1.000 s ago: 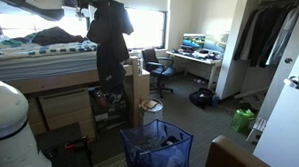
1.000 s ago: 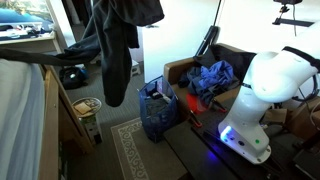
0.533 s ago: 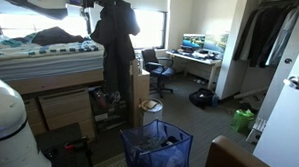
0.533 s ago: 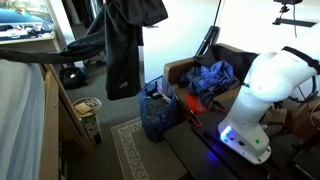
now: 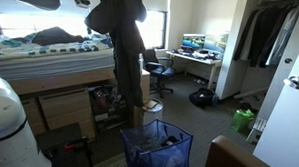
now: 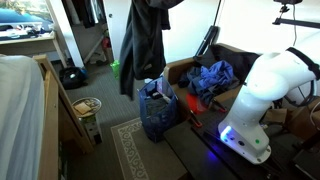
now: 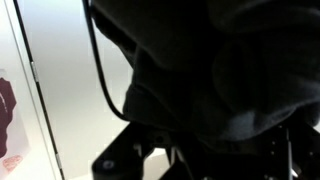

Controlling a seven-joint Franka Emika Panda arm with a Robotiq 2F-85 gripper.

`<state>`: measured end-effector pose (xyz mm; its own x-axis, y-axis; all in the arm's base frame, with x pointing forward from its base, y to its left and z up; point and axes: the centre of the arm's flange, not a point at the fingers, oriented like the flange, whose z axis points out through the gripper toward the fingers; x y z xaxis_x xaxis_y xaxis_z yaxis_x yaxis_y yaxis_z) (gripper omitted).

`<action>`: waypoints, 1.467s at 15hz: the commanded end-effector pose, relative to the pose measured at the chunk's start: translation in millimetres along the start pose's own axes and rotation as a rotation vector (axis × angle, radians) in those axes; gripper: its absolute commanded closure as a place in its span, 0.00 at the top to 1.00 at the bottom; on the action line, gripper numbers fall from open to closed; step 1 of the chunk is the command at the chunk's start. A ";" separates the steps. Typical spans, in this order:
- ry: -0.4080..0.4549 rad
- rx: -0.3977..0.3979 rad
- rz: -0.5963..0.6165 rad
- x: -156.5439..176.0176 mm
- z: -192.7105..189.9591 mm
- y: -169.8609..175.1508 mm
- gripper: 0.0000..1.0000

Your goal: Put the brown clothing on the bed in the laundry hamper

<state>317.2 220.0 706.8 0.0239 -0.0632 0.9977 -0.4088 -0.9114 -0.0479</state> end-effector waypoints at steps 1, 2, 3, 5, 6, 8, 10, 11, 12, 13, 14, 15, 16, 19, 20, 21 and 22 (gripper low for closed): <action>0.095 -0.062 0.056 25.3 -33.3 18.1 0.00; 0.110 -0.081 0.064 31.3 -40.3 21.5 0.00; 0.127 -0.096 0.072 36.5 -46.2 25.9 0.00; 0.157 -0.122 0.086 44.4 -55.6 33.9 0.00; 0.164 -0.133 0.094 47.3 -58.8 38.4 0.00; 0.173 -0.155 0.109 47.9 -58.9 48.7 0.00; 0.165 -0.175 0.118 43.2 -51.0 57.5 0.00; 0.155 -0.180 0.122 39.5 -44.1 61.1 0.00; 0.142 -0.192 0.125 34.2 -35.3 64.3 0.00; 0.127 -0.204 0.135 26.9 -23.6 67.5 0.00; 0.114 -0.212 0.141 21.5 -13.9 71.0 0.00; 0.096 -0.226 0.150 13.1 -1.0 74.4 0.00; 0.083 -0.240 0.157 5.3 9.7 76.8 0.00; 0.021 -0.264 0.168 -21.3 39.7 81.7 0.00; -0.004 -0.263 0.171 -31.0 48.1 81.4 0.00; -0.029 -0.265 0.172 -41.5 55.8 79.7 0.00; -0.049 -0.268 0.172 -53.2 64.3 79.9 0.00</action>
<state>321.5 129.7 665.9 -0.0308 -0.1985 0.9796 -0.6430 -0.7465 -0.1714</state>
